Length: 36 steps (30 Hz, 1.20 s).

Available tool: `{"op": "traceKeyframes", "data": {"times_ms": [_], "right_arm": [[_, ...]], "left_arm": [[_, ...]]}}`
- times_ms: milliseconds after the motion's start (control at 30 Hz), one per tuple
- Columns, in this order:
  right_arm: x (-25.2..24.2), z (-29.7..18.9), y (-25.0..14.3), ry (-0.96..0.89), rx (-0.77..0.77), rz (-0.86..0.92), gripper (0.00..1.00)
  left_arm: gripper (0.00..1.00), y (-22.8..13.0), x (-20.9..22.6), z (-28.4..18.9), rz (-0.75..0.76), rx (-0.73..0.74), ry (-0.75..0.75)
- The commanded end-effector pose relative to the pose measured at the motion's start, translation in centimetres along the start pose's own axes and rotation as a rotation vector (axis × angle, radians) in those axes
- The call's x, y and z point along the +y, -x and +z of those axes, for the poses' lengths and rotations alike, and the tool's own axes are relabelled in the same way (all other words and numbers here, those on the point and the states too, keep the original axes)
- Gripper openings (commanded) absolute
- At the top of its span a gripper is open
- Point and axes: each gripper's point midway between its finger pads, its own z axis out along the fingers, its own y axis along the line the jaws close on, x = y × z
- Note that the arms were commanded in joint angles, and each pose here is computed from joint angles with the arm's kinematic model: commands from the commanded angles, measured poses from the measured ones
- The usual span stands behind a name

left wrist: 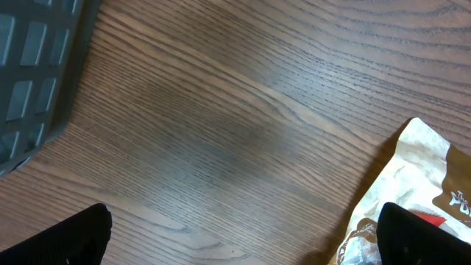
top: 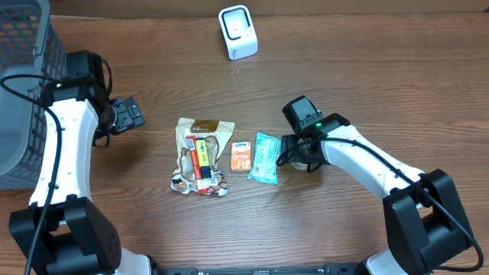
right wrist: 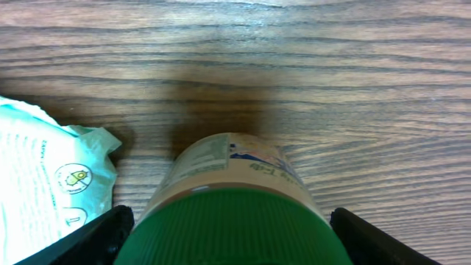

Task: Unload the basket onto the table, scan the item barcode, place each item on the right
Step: 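Lower the right gripper around the jar and close on it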

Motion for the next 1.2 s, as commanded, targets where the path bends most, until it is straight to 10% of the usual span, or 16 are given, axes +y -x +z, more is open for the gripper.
{"op": "traceKeyframes", "data": {"times_ms": [0, 267, 633, 1167], "right_arm": [[-0.9, 0.2, 0.3, -0.047, -0.02, -0.003, 0.85], [-0.9, 0.2, 0.3, -0.045, -0.023, -0.001, 0.84], [-1.6, -1.2, -0.1, -0.077, 0.028, 0.158, 0.54], [-1.6, -2.3, 2.3, 0.021, 0.029, 0.387, 0.65]], "left_arm": [[1.0, 0.3, 0.0, 0.0, 0.013, -0.004, 0.001], [1.0, 0.3, 0.0, 0.0, 0.013, -0.004, 0.001], [1.0, 0.4, 0.0, 0.0, 0.013, -0.004, 0.001], [1.0, 0.4, 0.0, 0.0, 0.013, -0.004, 0.001]]}}
